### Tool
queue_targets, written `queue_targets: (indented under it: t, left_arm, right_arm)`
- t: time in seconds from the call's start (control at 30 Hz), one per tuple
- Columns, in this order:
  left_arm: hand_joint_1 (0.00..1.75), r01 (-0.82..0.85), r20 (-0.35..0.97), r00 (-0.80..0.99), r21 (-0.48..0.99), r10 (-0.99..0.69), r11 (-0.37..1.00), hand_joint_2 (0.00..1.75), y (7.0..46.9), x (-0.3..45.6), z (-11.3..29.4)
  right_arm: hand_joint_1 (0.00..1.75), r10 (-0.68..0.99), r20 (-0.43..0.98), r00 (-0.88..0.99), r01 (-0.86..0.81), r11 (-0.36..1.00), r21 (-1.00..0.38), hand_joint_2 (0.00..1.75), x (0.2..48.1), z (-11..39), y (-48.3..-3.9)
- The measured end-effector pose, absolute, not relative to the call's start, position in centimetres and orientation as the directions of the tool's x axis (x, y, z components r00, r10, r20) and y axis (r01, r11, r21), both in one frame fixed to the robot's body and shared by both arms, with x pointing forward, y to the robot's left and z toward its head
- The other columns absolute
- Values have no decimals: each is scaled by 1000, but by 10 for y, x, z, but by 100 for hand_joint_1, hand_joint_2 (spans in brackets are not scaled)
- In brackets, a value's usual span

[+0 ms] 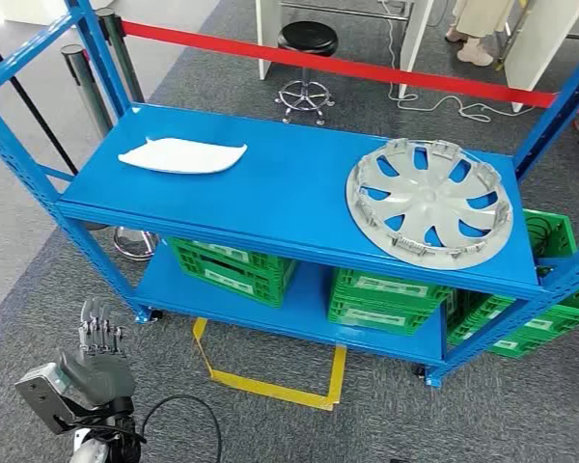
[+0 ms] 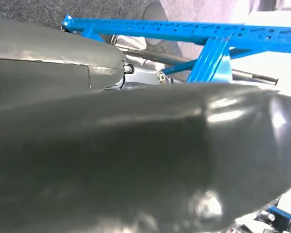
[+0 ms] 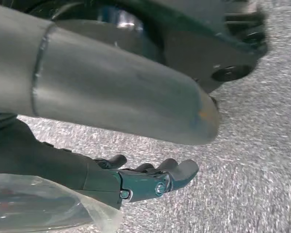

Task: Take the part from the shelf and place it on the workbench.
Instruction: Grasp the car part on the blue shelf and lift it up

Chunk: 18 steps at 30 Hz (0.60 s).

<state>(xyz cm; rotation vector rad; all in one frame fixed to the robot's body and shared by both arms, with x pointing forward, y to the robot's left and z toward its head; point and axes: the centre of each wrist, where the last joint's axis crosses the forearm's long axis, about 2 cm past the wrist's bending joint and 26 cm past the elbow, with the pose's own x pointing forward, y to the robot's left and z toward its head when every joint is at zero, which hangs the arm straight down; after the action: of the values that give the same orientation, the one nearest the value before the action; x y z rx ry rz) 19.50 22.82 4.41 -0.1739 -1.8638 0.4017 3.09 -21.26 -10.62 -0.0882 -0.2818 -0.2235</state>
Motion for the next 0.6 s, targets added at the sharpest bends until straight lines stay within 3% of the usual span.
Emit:
queue_targets:
  t: [0.6]
  left_arm:
    - [0, -82, 884, -347, -362, 314, 928, 0, 227, 200, 47]
  right_arm:
    - [0, -181, 207, 961, 194, 980, -46, 0, 31, -106, -212]
